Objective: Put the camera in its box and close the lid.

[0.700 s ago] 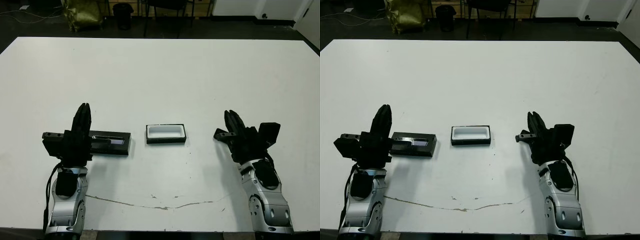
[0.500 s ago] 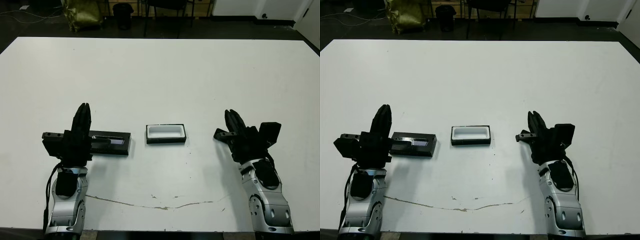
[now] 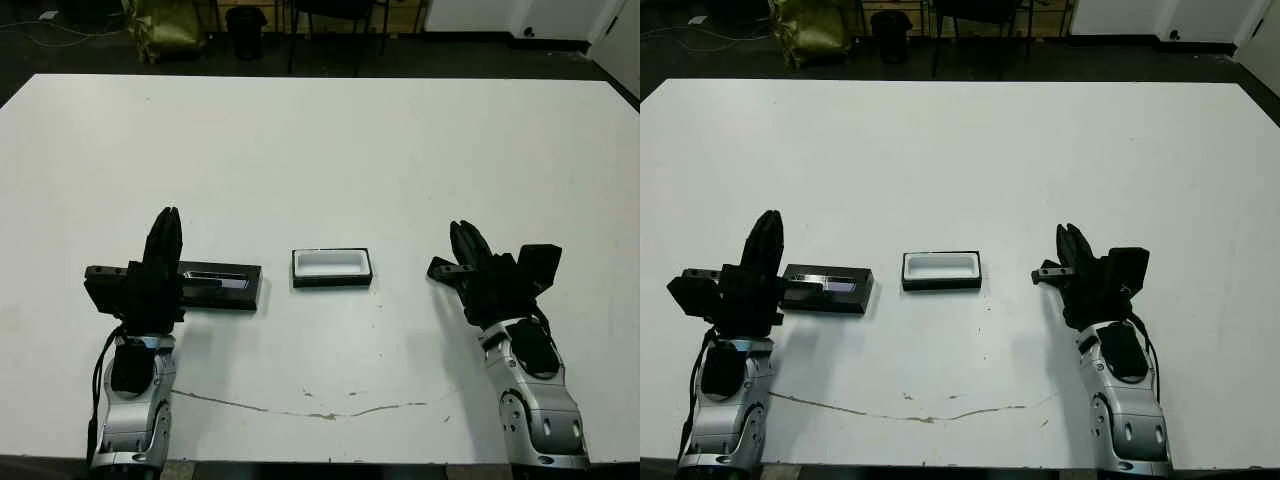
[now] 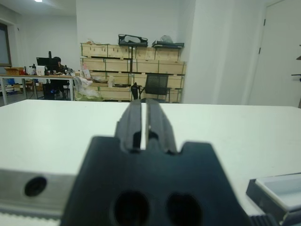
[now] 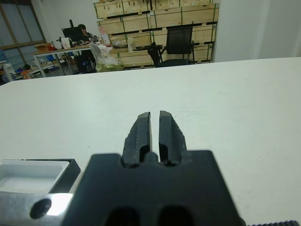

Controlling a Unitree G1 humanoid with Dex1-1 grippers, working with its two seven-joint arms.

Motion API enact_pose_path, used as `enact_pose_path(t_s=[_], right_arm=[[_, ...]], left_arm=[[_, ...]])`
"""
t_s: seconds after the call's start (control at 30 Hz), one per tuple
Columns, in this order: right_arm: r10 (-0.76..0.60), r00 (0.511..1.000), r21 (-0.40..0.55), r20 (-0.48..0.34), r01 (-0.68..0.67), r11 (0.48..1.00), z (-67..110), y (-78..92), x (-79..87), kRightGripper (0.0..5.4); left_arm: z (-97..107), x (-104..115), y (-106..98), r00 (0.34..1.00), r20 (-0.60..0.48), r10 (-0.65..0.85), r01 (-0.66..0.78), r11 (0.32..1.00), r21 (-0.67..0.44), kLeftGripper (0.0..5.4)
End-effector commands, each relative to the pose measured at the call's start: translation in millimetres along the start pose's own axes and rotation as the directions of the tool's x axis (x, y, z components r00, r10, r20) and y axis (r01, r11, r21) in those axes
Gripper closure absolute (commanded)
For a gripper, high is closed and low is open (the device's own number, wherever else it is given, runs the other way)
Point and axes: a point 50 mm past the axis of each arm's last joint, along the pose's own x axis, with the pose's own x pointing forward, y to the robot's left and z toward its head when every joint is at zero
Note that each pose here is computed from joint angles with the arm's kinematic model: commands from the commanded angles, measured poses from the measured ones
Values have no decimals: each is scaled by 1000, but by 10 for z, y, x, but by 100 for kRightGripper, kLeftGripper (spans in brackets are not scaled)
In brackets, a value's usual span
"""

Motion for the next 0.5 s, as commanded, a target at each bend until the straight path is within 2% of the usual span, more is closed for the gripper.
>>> enact_pose_path(t_s=[0.03,0.5], right_arm=[[2,1000,13,-21,-2,1000,-29,-51,-24,540],[13,1000,-36,-11,-13,999,2,-77,-9,540]], left_arm=[[-36,-30,0,1000,-24,2,-2,1000,9,538],[-34,-22,3,1000,-21,1,-1,1000,13,538]])
